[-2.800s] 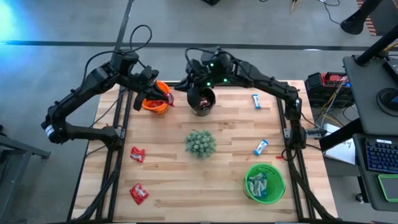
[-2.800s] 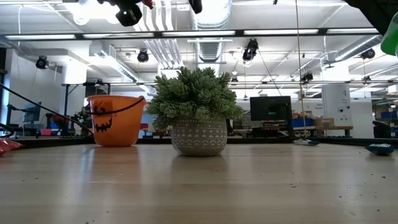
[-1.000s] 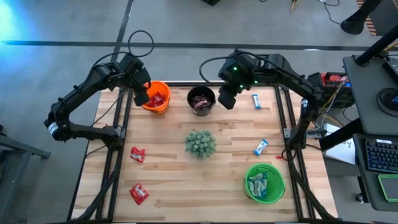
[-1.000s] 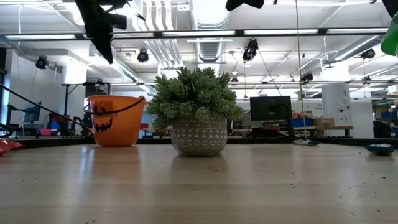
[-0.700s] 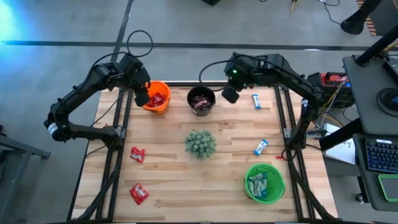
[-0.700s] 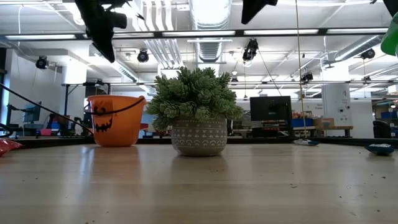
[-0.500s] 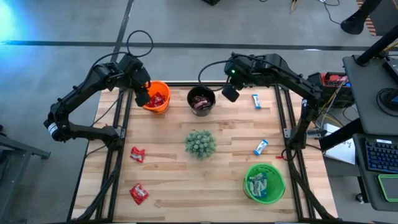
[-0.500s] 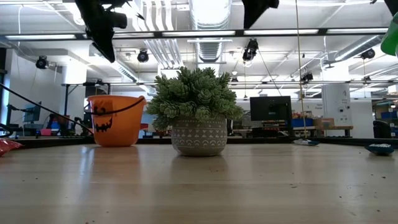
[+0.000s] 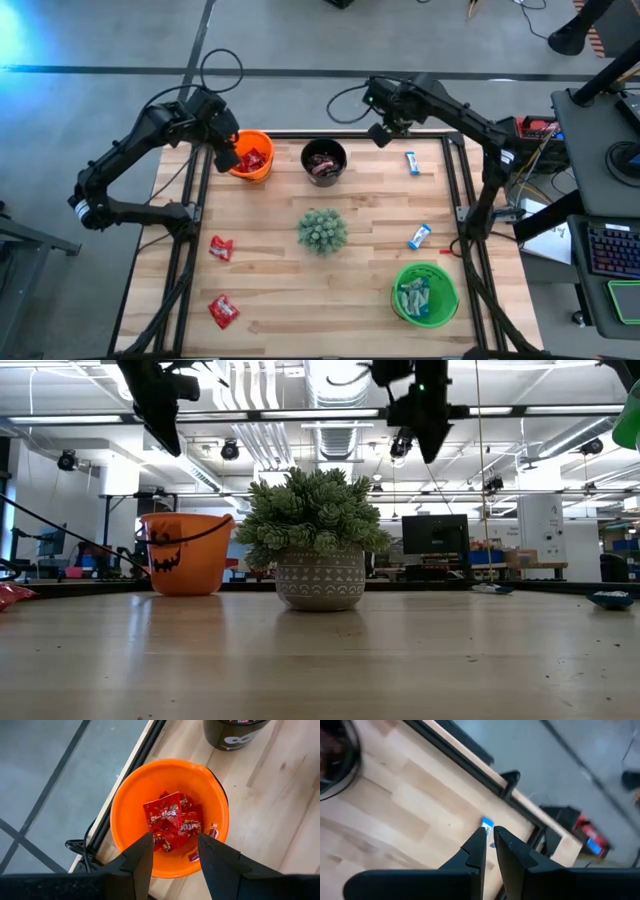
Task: Sort candy
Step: Put the blue chocolate into the green bucket
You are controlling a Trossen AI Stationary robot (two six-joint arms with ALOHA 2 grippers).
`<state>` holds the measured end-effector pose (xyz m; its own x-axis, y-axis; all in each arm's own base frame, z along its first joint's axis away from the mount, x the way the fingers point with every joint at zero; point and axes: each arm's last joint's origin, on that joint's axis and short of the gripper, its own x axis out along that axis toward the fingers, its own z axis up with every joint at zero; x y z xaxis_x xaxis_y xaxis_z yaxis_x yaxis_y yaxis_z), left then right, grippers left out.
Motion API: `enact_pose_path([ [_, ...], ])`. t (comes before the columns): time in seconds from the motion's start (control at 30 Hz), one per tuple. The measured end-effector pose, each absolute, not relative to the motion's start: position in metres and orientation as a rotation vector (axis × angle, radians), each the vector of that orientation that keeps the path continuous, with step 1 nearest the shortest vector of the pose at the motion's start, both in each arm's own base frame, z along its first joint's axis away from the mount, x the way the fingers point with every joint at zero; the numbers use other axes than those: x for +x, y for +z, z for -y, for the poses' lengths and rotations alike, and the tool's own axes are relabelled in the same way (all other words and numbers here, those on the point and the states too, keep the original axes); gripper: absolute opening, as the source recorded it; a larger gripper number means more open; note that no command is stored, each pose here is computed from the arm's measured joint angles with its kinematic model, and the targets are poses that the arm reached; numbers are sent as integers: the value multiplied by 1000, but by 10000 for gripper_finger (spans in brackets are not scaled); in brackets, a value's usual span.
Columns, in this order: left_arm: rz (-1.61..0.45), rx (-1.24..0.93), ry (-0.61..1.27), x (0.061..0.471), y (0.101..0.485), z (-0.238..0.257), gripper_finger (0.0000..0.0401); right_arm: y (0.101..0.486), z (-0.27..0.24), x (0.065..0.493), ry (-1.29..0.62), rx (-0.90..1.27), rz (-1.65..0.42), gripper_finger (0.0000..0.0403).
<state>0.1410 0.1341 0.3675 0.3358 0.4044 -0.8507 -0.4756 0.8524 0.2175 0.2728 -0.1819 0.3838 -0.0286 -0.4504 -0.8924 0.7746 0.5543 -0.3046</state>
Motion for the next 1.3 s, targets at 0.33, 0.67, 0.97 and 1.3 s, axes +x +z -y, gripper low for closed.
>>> enact_pose_path([
  [0.33,-1079,-28,558,135,372,-129,137,345,238,228,-997,761,-1322,34],
  [0.67,-1074,26,538,131,376,-125,137,306,251,210,-913,986,-1379,34],
  [0.97,-1069,60,528,128,378,-122,137,306,252,219,-809,1033,-1290,34],
  [1.3,-1068,57,531,128,378,-122,137,310,253,225,-689,1076,-1214,34],
])
